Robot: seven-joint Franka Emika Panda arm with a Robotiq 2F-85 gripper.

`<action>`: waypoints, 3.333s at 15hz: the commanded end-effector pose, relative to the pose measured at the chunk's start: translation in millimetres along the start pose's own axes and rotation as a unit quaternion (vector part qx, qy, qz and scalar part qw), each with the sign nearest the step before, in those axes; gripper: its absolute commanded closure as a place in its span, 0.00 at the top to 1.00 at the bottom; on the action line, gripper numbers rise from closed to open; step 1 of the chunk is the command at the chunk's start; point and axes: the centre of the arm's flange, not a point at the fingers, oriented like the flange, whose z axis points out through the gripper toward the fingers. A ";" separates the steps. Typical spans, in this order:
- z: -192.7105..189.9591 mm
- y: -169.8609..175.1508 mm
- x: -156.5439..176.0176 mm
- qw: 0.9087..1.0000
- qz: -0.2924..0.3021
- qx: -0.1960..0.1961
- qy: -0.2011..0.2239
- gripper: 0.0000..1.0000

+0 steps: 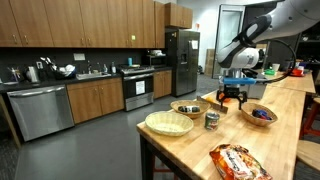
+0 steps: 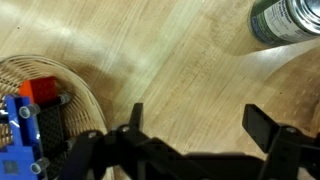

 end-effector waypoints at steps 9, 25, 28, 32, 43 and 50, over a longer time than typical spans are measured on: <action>0.0 0.0 0.0 1.000 0.000 0.000 0.000 1.00; 0.0 0.0 0.0 1.000 0.000 0.000 0.000 1.00; 0.0 0.0 0.0 1.000 0.000 0.000 0.000 1.00; 0.0 0.0 0.0 1.000 0.000 0.000 0.000 1.00; -34.4 34.4 20.3 0.998 0.033 -0.019 0.048 1.00; -43.8 72.6 21.8 0.996 0.076 -0.023 0.044 1.00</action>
